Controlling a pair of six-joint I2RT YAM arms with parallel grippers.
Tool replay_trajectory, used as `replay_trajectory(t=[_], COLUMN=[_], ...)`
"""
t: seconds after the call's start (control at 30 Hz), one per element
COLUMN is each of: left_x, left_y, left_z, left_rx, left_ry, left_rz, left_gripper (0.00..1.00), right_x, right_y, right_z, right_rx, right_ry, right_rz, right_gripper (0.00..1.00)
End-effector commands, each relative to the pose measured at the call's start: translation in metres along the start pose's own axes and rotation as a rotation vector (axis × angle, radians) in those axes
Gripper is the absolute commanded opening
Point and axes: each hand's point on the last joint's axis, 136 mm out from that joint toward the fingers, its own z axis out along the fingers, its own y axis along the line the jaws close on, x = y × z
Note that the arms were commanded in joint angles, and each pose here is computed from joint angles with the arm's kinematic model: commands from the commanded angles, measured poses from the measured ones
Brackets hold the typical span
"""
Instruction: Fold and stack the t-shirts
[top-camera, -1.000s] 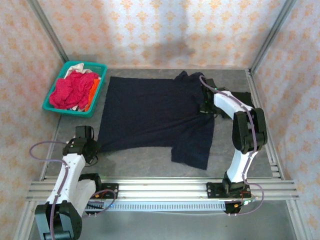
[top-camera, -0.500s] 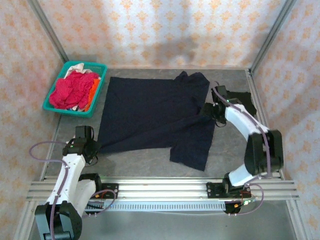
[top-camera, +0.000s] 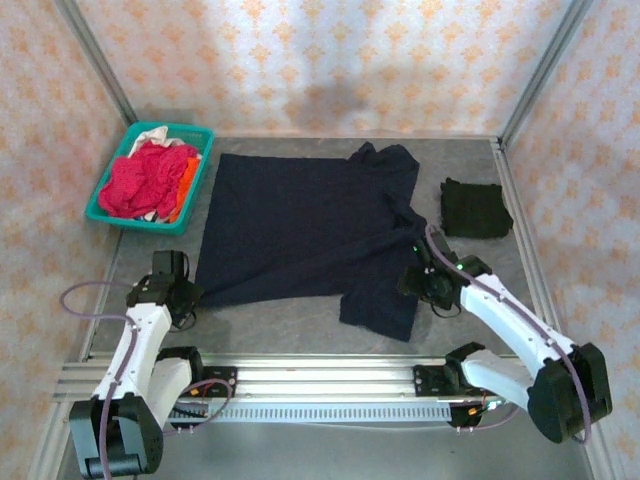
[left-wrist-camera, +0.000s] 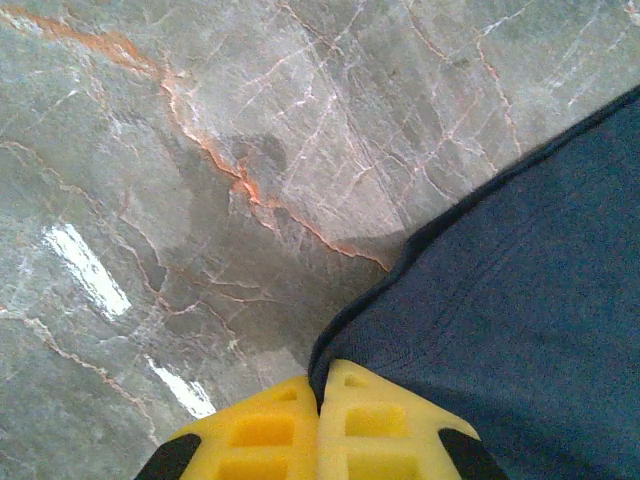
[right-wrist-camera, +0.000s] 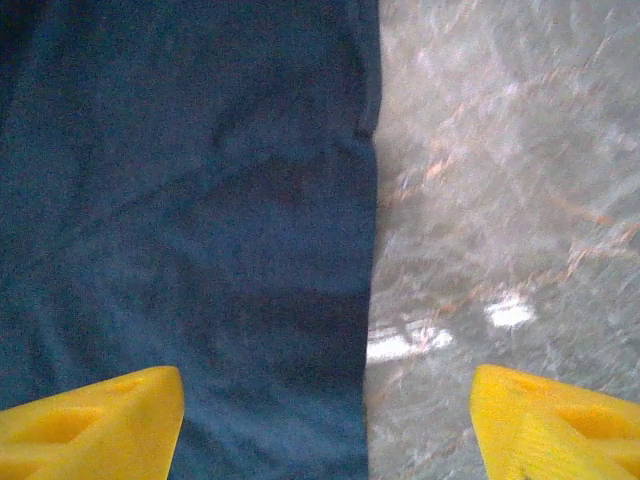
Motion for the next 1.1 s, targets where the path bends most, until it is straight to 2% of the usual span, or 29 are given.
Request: replay_trajectory(t=[0.0,0.1,0.2,0.4,0.53,0.7,0.87,0.97,1.07], left_x=[-0.011,-0.01,-0.01,-0.007,-0.008,-0.009,-0.01,-0.011,-0.011], left_y=[0.002,0.003,0.005,0.006,0.007,0.007,0.005,0.004,0.004], left_z=[-0.002,-0.002,-0.002,-0.003,-0.005,-0.008,-0.01,-0.011,-0.011], left_rx=[-0.031,-0.025,-0.019,-0.014,-0.013,-0.011,-0.004,-0.001,0.001], left_ry=[-0.046,-0.046,-0.054,-0.05,-0.055,-0.062,-0.064,-0.068,-0.068], left_rz=[0.014,0.007,-0.008,-0.022,-0.023,-0.023,-0.029,-0.029,-0.032], left_gripper=[0.0,0.0,0.0,0.0,0.0,0.0,0.0,0.0,0.0], right_x=[-0.074,-0.122,-0.163,-0.215,-0.239,-0.256,-0.266,-0.274,-0.281], right_y=[0.025,0.051,0.081,0.118,0.125,0.112,0.086,0.071,0.053], right_z=[-0.01,0.001,0.024,0.076,0.099,0.119,0.117,0.108,0.103], right_rx=[0.025,0.011,0.034,0.074,0.109,0.19,0.24,0.242,0.247], right_ry=[-0.172,-0.209,-0.185,-0.141,-0.114,-0.085,-0.076,-0.097,-0.101], right_rz=[-0.033,-0.082,-0.168,-0.256,-0.281,-0.313,-0.285,-0.239,-0.195], right_gripper=[0.78,0.78,0.78,0.79,0.78,0.74,0.56,0.53,0.41])
